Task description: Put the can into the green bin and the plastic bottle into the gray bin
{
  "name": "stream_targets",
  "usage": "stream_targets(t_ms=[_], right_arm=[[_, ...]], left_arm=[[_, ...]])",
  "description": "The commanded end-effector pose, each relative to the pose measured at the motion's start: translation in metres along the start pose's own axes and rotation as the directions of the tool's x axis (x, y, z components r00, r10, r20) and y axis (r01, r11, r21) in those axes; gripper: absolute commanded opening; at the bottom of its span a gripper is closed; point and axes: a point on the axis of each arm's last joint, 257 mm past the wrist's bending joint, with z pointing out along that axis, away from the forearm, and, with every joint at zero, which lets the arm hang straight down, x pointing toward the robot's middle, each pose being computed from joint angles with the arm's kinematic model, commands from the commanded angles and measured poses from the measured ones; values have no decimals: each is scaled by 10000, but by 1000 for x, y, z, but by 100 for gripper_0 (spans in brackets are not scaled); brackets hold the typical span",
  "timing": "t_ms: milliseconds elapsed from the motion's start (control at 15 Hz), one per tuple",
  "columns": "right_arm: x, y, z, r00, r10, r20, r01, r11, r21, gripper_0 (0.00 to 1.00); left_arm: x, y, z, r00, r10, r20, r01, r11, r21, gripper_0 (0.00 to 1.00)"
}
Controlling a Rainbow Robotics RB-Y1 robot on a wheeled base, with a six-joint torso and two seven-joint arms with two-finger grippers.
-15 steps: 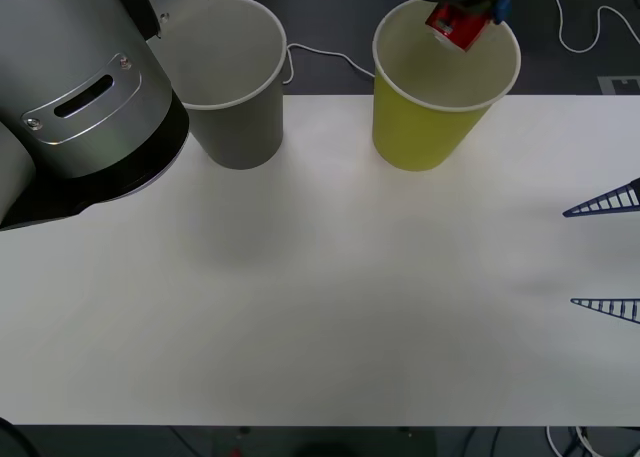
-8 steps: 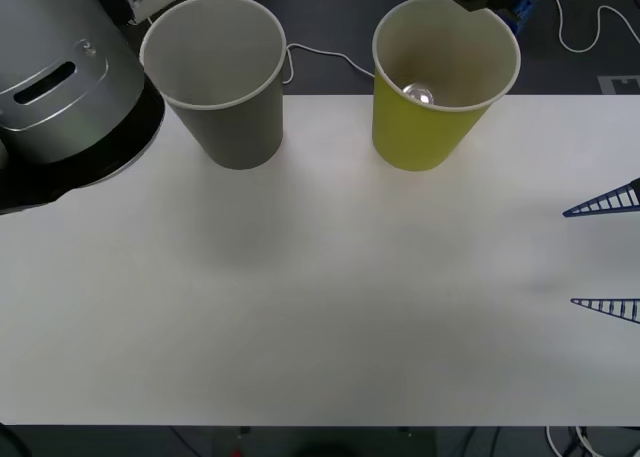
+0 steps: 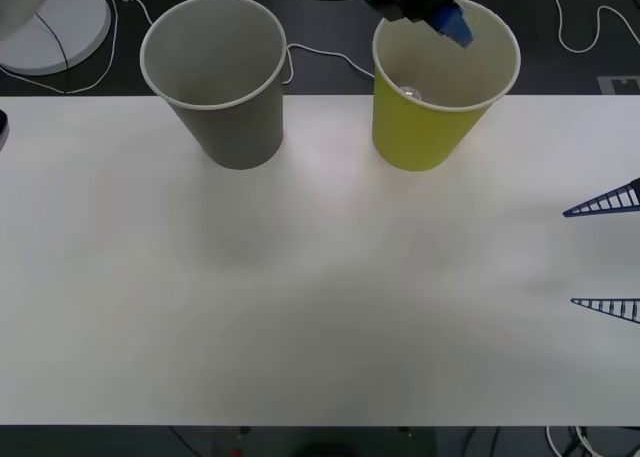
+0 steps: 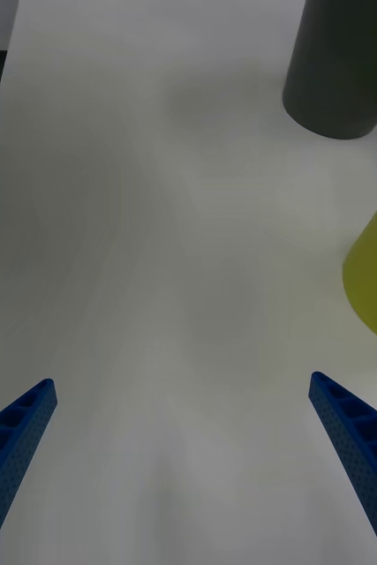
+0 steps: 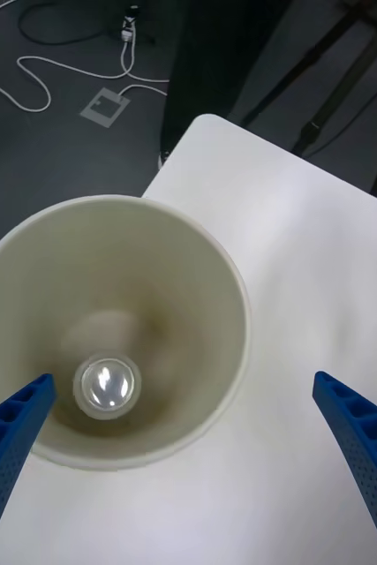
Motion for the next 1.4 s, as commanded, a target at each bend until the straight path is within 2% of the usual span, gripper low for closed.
stream_targets(t_ms=[67, 333, 533, 800, 1067, 1267, 1400], right_arm=[[0, 0, 0, 10000, 0, 0, 0, 10000, 0, 100], [0, 0, 0, 10000, 0, 0, 0, 10000, 0, 100], [0, 0, 0, 10000, 0, 0, 0, 10000, 0, 100], [0, 0, 0, 10000, 0, 0, 0, 10000, 0, 100], [0, 0, 0, 10000, 0, 0, 0, 10000, 0, 100], [0, 0, 0, 10000, 0, 0, 0, 10000, 0, 100], [0, 0, 0, 10000, 0, 0, 0, 10000, 0, 100]], left_arm=[[26, -2, -33, 9996, 254, 89, -256, 9992, 302, 100], [68, -1, -71, 9951, 973, 174, -979, 9945, 367, 100], [100, 1, -96, 9938, 1017, 455, -1035, 9939, 389, 100], [143, -9, -119, 9916, 1106, 665, -1117, 9936, 138, 100], [199, -9, -144, 9754, 2195, 212, -2196, 9756, 13, 100], [234, -11, -157, 9617, 2739, 39, -2738, 9617, -155, 100], [260, -17, -162, 9472, 3202, -158, -3203, 9473, 0, 100]])
